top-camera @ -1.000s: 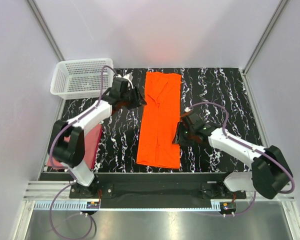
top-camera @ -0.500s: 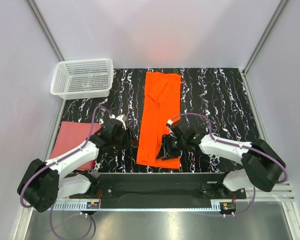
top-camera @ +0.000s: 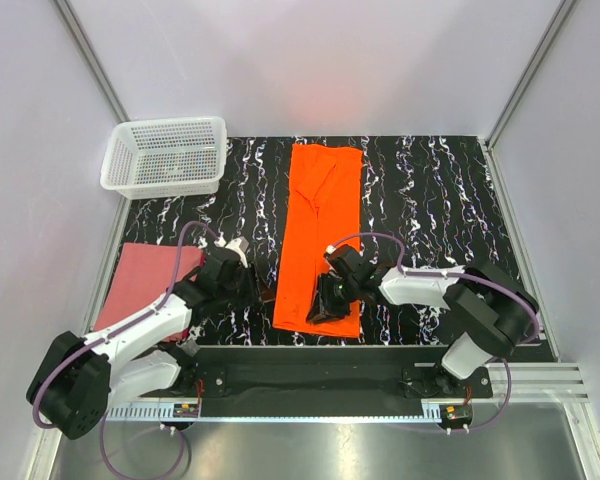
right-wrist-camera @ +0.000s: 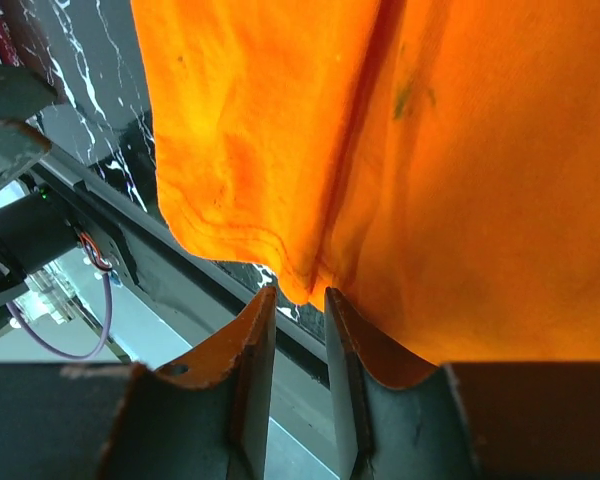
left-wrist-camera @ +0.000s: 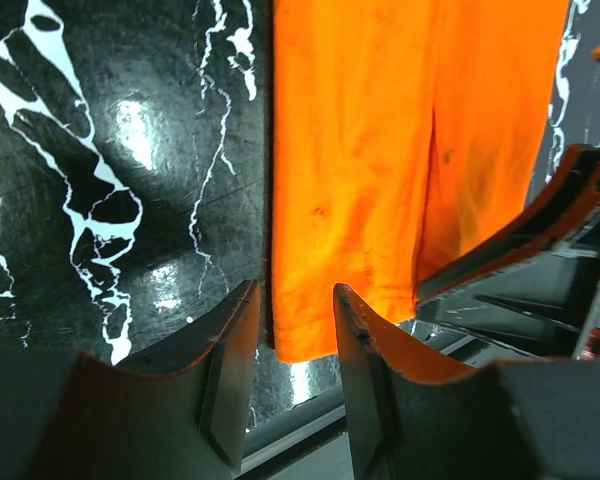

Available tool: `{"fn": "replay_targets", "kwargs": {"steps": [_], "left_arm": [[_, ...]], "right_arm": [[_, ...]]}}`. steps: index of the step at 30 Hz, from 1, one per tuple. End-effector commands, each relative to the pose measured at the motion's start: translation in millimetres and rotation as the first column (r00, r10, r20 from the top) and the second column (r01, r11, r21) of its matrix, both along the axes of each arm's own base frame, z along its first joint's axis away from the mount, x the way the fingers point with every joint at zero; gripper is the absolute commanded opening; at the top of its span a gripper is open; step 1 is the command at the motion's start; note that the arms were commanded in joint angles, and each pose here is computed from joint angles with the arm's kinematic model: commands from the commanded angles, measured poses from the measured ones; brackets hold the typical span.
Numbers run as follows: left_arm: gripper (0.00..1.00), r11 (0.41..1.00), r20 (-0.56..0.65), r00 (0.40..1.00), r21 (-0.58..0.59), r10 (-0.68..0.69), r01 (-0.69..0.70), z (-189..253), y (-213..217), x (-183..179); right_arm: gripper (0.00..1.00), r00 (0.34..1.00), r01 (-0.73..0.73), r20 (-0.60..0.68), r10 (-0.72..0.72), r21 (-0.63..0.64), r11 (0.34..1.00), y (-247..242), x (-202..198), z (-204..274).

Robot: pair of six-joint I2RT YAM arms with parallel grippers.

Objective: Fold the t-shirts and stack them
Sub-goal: Fold the tshirt

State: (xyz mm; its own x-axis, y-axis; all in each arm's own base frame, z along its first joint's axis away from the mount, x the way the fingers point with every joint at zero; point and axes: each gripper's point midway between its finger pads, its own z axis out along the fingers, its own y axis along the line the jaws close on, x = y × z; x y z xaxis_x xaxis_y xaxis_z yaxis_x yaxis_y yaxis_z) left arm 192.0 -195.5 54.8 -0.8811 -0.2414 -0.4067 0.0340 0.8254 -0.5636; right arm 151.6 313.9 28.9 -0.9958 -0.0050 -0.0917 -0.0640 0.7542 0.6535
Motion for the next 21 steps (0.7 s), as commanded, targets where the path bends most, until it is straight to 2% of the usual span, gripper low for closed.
{"fn": "replay_targets", "kwargs": {"steps": [1,7,11,15,21], "left_arm": [[0.4,0.999,0.058,0.998,-0.048,-0.013,0.015,13.9,-8.6,6.8],[0.4,0.999,0.063,0.998,-0.05,-0.016,0.019,13.2,-7.6,5.4],[0.41,0.998,0.065,0.998,-0.051,-0.02,0.024,13.0,-7.6,4.7],[0.41,0.997,0.058,0.997,-0.068,-0.045,0.049,15.0,-11.3,1.6],[0.39,0.979,0.092,0.988,-0.147,-0.126,0.139,32.9,-28.2,-2.4]], "right_arm": [[0.33,0.999,0.009,0.034,-0.011,0.06,0.998,19.5,12.3,13.4],[0.32,1.0,0.006,0.015,-0.008,0.088,0.996,28.7,11.0,7.8],[0.22,1.0,0.014,0.019,-0.015,0.089,0.996,25.2,9.8,13.2],[0.1,0.998,0.046,0.032,-0.046,0.03,0.999,11.1,8.3,20.1],[0.07,0.998,0.06,0.002,-0.06,0.026,0.998,2.3,-1.2,21.1]]}}
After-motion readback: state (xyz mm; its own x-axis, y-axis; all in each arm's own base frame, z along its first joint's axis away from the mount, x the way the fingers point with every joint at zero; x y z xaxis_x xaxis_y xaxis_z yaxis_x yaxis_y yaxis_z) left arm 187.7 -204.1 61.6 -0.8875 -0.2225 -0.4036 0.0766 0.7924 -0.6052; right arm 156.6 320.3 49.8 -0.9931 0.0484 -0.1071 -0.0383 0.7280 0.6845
